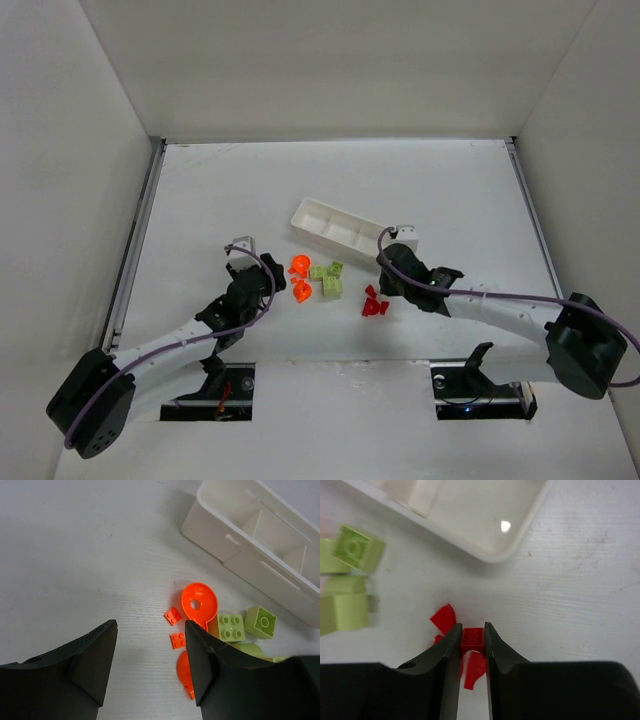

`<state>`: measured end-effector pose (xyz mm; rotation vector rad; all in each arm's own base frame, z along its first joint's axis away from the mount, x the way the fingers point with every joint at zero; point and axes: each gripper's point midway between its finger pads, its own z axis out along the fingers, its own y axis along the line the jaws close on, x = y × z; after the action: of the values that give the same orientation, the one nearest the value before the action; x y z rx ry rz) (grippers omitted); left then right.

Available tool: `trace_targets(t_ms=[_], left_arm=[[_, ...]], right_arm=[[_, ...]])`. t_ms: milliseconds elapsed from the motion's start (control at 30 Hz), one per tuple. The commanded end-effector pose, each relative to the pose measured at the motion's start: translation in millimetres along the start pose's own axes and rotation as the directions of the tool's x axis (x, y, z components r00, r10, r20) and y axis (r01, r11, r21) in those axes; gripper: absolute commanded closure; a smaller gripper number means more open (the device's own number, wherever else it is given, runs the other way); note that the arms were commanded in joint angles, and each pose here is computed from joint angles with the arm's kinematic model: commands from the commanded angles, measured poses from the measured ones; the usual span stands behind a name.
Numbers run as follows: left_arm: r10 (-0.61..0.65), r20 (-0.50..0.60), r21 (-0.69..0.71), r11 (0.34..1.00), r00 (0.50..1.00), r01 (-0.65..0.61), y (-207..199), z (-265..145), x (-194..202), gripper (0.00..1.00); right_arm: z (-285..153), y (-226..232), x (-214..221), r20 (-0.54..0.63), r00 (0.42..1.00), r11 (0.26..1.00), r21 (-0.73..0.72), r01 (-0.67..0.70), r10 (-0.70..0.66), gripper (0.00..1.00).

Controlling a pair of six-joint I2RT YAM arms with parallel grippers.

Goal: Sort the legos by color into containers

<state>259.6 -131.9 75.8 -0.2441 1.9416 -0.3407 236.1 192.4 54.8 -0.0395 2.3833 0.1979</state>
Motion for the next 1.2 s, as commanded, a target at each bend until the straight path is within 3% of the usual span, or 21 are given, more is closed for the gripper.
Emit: trace_targets(t_ms=[0, 200, 367, 633, 833, 967, 1067, 1167], left_arm=[[-0.032, 0.015, 0.026, 0.999, 0.999, 0.031, -5.4, 1.5, -4.6, 0.46], [-0.020, -0.005, 0.018, 1.000, 1.000, 0.020, -5.8, 5.1, -1.2, 0.45], [-0.020, -0.007, 0.009, 1.000, 1.000, 0.020, -3.6, 6.1, -0.6, 0.45], [0.001, -0.022, 0.009, 1.000, 1.000, -0.001, -6.9, 9.5, 2.8, 0.46], [0.028, -0.031, 0.012, 1.000, 0.999, -0.028, -11.0, 10.8, 5.5, 0.48], [0.054, -0.043, 0.019, 0.998, 0.998, -0.054, -16.0, 11.7, 8.7, 0.51], [0.085, -0.046, 0.023, 0.996, 0.995, -0.084, -21.1, 12.1, 10.8, 0.55], [0.111, -0.051, 0.047, 0.993, 0.993, -0.108, -30.3, 9.4, 13.7, 0.59]], right_arm=[[-23.8, 26.1, -63.7, 0.149, 0.988, 0.997, -0.077, -0.022, 0.033, 0.80], [-9.1, 61.0, -142.7, 0.276, 0.961, 0.991, -0.133, 0.010, 0.028, 0.79], [34.0, 88.9, -173.3, 0.279, 0.960, 0.985, -0.170, 0.022, 0.027, 0.78], [74.9, 104.2, -176.7, 0.270, 0.963, 0.989, -0.143, 0.039, 0.001, 0.76], [74.2, 103.4, -184.3, 0.299, 0.954, 0.989, -0.144, 0.028, 0.016, 0.55], [64.9, 100.8, -183.2, 0.312, 0.950, 0.988, -0.155, 0.027, 0.024, 0.51], [48.0, 91.8, -173.9, 0.316, 0.948, 0.986, -0.164, 0.026, 0.027, 0.51], [25.4, 95.2, -148.3, 0.317, 0.948, 0.977, -0.206, 0.051, 0.017, 0.61]])
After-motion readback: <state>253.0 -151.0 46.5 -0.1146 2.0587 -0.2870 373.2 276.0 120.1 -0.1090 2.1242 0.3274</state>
